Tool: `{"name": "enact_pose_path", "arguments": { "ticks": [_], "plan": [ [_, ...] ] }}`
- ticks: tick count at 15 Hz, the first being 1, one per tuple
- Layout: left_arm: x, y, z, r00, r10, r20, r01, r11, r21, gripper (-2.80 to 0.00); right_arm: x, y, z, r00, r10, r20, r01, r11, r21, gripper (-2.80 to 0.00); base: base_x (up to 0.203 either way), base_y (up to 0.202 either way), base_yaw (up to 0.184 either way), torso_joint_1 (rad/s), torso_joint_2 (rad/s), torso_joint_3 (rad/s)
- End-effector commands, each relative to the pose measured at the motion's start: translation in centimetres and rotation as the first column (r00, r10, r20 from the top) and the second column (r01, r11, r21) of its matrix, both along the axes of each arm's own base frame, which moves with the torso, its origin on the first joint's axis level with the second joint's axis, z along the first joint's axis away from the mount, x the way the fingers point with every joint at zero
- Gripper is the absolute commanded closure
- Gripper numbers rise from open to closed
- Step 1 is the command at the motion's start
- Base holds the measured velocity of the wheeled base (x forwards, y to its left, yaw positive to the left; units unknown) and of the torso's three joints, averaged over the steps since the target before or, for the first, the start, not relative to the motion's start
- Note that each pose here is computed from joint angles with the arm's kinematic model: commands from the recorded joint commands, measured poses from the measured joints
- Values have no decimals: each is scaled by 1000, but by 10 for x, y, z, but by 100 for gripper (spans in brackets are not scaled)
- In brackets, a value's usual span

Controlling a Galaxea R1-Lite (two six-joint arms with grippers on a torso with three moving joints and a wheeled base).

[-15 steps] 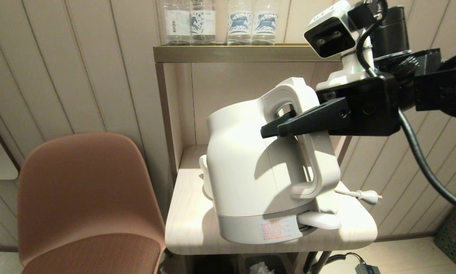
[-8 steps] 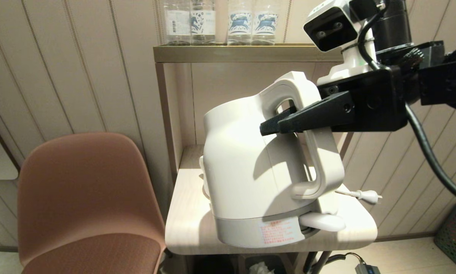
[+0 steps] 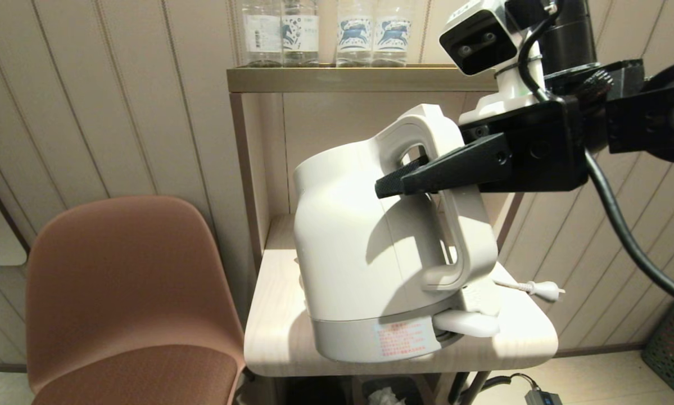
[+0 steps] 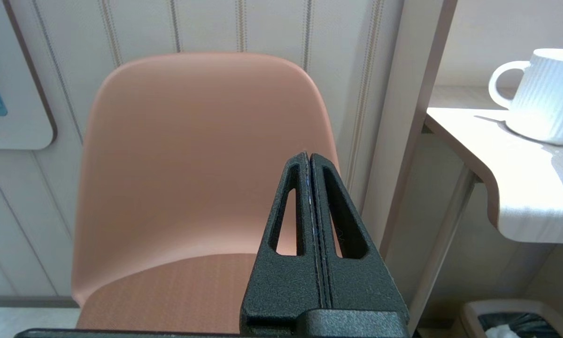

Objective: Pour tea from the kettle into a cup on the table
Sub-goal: Pour water into the cup

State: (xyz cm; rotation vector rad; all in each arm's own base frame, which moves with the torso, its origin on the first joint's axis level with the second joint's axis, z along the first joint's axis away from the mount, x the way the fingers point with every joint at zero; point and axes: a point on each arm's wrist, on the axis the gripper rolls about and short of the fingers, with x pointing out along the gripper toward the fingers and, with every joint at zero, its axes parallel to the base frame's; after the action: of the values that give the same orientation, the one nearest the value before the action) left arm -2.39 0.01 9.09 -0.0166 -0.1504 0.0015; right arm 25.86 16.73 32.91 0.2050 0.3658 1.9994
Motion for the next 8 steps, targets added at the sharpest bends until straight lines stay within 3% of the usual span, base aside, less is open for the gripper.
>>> {"name": "enact_pose_path", "arguments": {
  "ticks": [1,8],
  "plan": [
    [0,0,0,1000,2,1,-2,1000,-1,0,0,0,-1,999,45,-11,-45,999,13,0,0,0,0,0,0,0],
    [0,0,0,1000,0,1,0,1000,-1,0,14,7,0,999,44,2,-44,999,19,0,0,0,0,0,0,0]
  ]
}}
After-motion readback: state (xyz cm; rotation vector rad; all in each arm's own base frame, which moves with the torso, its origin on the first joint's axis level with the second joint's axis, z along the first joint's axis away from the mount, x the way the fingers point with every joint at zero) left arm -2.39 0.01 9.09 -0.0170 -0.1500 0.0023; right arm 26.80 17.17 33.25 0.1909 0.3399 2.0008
